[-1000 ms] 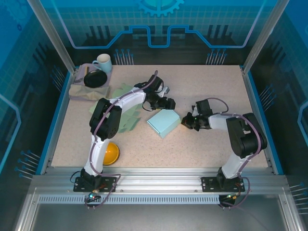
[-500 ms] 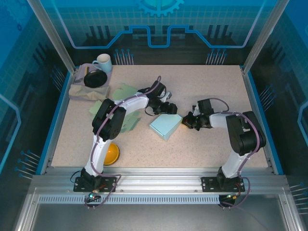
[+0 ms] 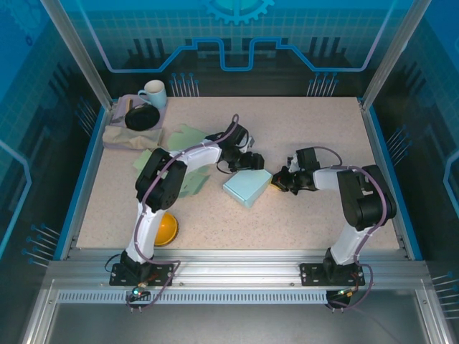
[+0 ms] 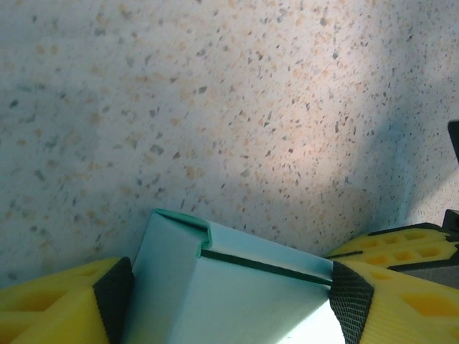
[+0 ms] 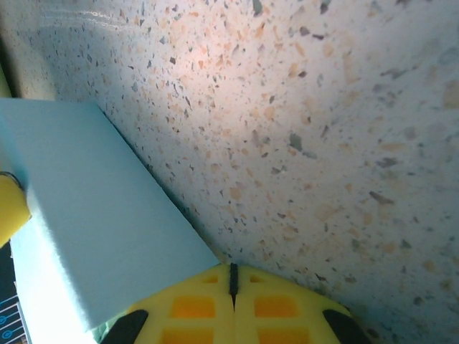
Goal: Fold the paper box
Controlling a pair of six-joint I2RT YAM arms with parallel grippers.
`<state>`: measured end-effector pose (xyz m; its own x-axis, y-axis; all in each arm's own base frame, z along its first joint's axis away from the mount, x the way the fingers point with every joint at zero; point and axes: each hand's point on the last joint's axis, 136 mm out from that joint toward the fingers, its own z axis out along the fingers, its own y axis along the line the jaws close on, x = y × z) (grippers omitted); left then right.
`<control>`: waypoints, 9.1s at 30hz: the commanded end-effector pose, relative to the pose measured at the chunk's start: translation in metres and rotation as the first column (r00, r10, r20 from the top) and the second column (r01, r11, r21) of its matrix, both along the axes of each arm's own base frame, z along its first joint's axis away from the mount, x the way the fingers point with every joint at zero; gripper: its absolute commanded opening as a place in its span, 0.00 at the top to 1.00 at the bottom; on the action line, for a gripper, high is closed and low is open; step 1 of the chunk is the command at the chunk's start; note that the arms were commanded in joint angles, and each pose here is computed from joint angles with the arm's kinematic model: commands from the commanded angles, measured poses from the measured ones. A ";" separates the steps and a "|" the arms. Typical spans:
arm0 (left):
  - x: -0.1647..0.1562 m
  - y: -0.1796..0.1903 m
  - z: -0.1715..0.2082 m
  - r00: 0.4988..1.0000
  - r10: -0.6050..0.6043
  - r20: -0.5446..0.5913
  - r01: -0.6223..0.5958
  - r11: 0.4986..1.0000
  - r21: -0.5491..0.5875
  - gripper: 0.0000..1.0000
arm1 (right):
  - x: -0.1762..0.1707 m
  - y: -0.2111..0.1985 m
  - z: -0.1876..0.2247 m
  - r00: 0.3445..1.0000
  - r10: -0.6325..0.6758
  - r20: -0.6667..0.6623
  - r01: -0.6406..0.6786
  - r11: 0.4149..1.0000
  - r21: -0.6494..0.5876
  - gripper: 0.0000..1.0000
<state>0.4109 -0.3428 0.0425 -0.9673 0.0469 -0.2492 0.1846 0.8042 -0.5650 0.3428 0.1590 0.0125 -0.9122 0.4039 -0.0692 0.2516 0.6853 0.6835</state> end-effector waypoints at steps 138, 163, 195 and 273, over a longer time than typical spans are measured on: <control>-0.155 0.021 0.031 0.942 0.288 -0.171 -0.291 0.957 0.012 0.18 | -0.024 -0.021 0.108 0.895 0.410 0.177 -0.216 0.744 -0.632 0.38; -0.002 -0.021 0.014 0.960 0.276 -0.050 -0.271 0.958 0.092 0.25 | 0.077 -0.043 0.041 0.961 0.240 0.139 -0.170 0.905 -0.389 0.39; 0.111 -0.020 0.130 0.945 0.201 0.259 -0.204 0.979 -0.016 0.22 | 0.094 -0.164 0.150 0.924 -0.172 0.341 0.339 0.781 -0.525 0.36; -0.140 0.115 0.272 0.673 -0.392 0.628 0.334 0.918 0.215 1.00 | -0.077 0.045 0.313 0.097 0.854 0.511 -0.151 0.521 -0.840 0.32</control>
<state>0.2848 -0.2196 0.3118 -0.5351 0.3125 -0.7848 0.6904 0.6972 -0.1931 0.2688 0.1842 0.3221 -0.2205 -0.5022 -0.8362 -0.6701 0.7009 -0.2443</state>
